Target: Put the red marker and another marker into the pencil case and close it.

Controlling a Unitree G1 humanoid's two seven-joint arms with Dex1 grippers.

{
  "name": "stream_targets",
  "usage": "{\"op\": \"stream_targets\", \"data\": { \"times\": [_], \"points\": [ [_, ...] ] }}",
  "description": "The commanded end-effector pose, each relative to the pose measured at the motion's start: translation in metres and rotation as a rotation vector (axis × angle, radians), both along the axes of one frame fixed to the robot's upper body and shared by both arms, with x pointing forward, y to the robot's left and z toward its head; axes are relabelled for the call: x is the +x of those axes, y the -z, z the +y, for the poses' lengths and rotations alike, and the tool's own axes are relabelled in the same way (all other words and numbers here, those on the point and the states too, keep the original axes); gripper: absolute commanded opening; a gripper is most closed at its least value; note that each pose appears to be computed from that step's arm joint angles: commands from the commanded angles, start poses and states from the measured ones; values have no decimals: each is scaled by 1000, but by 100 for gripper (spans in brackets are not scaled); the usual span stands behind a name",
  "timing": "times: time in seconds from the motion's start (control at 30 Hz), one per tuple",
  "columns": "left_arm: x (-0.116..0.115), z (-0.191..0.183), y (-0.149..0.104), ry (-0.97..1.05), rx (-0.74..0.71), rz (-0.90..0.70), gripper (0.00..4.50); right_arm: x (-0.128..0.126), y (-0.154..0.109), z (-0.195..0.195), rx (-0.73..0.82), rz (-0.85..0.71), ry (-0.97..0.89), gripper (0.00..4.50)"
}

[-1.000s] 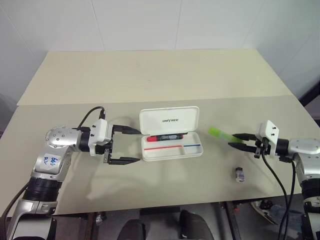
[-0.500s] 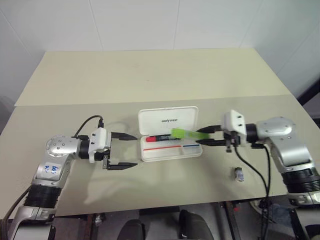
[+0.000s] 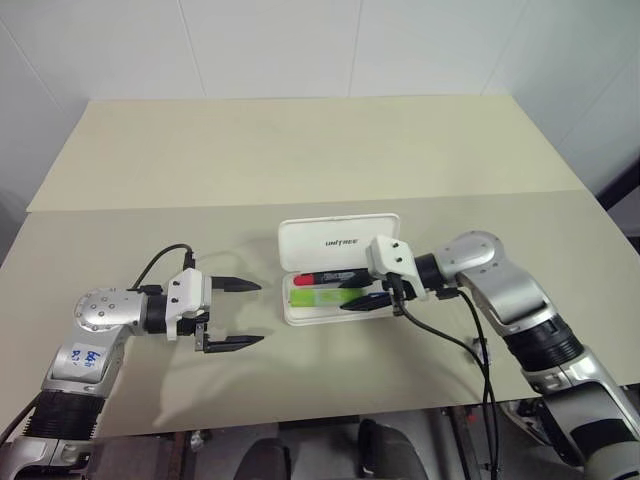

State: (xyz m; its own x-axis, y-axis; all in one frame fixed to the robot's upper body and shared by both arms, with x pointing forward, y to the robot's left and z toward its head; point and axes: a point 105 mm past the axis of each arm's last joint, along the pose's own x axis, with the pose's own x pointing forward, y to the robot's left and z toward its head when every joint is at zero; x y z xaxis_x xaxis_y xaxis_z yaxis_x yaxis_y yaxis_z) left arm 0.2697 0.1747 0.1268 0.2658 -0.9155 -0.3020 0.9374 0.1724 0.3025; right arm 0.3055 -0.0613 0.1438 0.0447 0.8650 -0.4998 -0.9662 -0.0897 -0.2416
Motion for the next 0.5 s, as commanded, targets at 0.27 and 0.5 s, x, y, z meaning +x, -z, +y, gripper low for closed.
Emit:
{"op": "stream_targets", "data": {
  "times": [0.27, 0.5],
  "points": [
    [-5, 0, -10, -21, -7, -42, 450, 0, 3, 10, -38, -24, -87, 110],
    [-4, -1, -11, -31, -12, -50, 450, 12, 2, 9, -39, -48, -66, 110]
  ]
}}
